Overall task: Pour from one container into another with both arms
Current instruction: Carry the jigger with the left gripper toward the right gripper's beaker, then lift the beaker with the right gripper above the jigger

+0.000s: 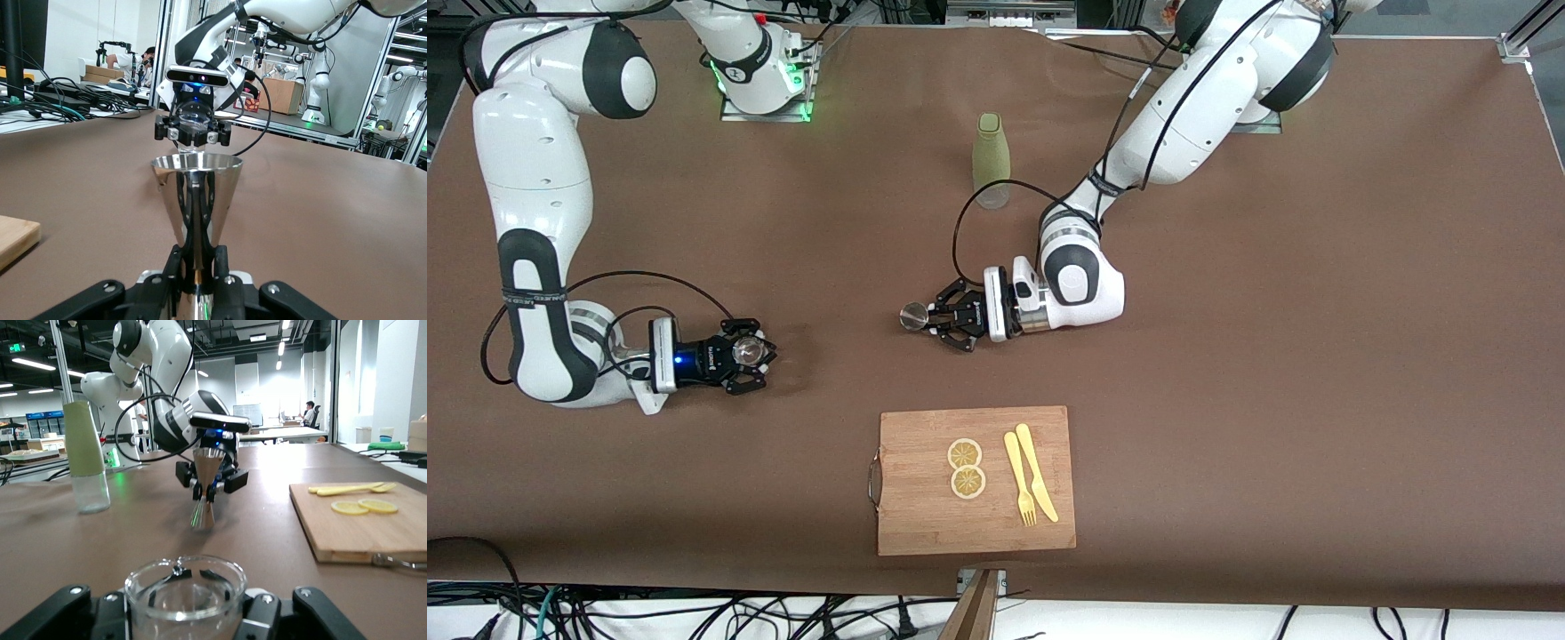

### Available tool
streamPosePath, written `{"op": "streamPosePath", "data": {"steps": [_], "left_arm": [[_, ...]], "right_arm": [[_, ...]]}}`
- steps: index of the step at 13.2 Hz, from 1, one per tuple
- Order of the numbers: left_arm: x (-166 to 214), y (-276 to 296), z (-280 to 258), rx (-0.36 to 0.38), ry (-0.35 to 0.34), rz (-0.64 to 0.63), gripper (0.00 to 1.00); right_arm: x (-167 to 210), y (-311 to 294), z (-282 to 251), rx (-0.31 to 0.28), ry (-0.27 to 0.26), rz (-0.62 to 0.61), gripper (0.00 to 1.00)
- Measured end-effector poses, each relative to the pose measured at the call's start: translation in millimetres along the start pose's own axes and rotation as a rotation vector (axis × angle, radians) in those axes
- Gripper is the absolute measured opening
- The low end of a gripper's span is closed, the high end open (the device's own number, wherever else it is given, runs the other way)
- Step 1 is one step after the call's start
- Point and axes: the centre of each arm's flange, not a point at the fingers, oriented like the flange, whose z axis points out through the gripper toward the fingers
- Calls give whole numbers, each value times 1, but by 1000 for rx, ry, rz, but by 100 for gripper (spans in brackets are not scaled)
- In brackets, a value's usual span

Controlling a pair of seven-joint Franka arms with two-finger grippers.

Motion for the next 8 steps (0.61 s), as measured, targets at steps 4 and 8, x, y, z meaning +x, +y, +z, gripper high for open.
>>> {"op": "streamPosePath", "data": {"steps": [4,8], "left_arm": [[3,10,12,-16,-2,9,22],[7,15,19,-12,-13,8,22]], "right_arm": [[44,9,39,-8,10,15,13],[79,13,51,-10,-55,36,13]]}}
